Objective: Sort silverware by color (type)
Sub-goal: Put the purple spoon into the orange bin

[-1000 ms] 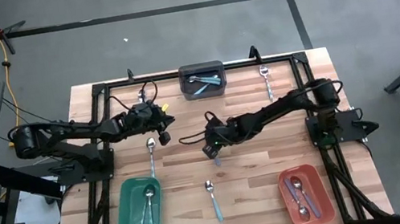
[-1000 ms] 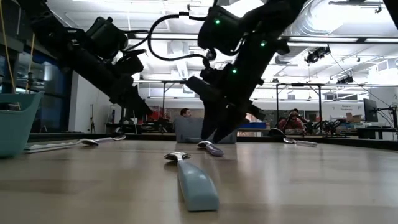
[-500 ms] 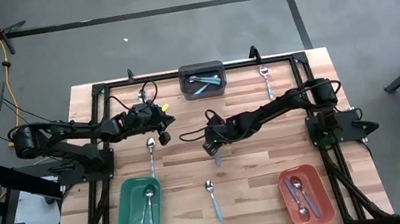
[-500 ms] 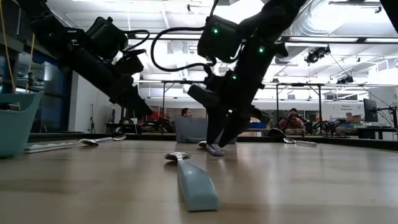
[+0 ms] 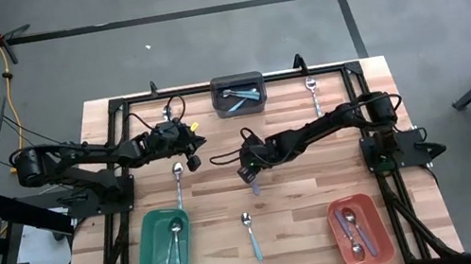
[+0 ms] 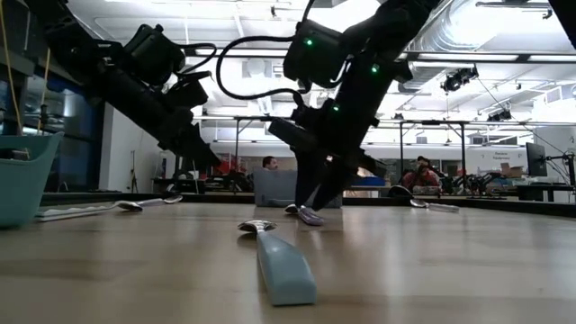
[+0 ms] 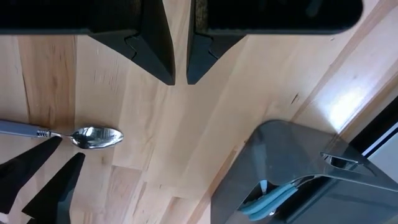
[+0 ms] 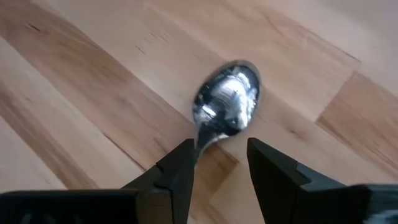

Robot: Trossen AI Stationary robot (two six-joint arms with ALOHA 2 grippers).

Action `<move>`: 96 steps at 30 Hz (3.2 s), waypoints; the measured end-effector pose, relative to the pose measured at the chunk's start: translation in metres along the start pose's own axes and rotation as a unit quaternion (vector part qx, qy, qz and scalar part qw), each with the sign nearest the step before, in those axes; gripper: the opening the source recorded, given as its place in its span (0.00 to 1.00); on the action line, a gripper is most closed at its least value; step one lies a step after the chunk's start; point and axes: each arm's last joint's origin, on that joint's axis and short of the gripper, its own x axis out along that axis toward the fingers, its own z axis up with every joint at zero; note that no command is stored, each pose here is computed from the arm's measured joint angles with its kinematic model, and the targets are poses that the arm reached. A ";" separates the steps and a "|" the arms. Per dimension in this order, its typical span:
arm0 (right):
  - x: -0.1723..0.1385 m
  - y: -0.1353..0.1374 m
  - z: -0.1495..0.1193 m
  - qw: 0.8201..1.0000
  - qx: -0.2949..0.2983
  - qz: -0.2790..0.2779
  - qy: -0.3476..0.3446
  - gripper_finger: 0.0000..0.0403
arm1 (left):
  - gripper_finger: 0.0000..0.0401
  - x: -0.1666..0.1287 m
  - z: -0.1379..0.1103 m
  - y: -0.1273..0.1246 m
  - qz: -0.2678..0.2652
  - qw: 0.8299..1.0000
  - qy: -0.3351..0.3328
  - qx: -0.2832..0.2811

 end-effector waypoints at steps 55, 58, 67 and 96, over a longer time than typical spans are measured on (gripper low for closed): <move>-0.118 0.017 -0.018 0.994 -0.106 0.031 -0.024 0.05 | 0.09 0.000 -0.001 0.000 -0.001 1.000 0.003 -0.006; -0.101 0.019 -0.020 0.993 -0.111 0.015 -0.023 0.12 | 0.09 0.000 -0.001 -0.001 -0.003 1.000 0.003 -0.007; -0.030 0.017 -0.010 0.997 -0.073 -0.006 -0.025 0.32 | 0.09 0.000 -0.001 -0.007 -0.013 1.000 0.006 0.000; 0.015 0.008 -0.006 0.995 -0.097 -0.014 -0.021 0.02 | 0.09 -0.001 -0.001 -0.010 -0.019 1.000 0.007 0.005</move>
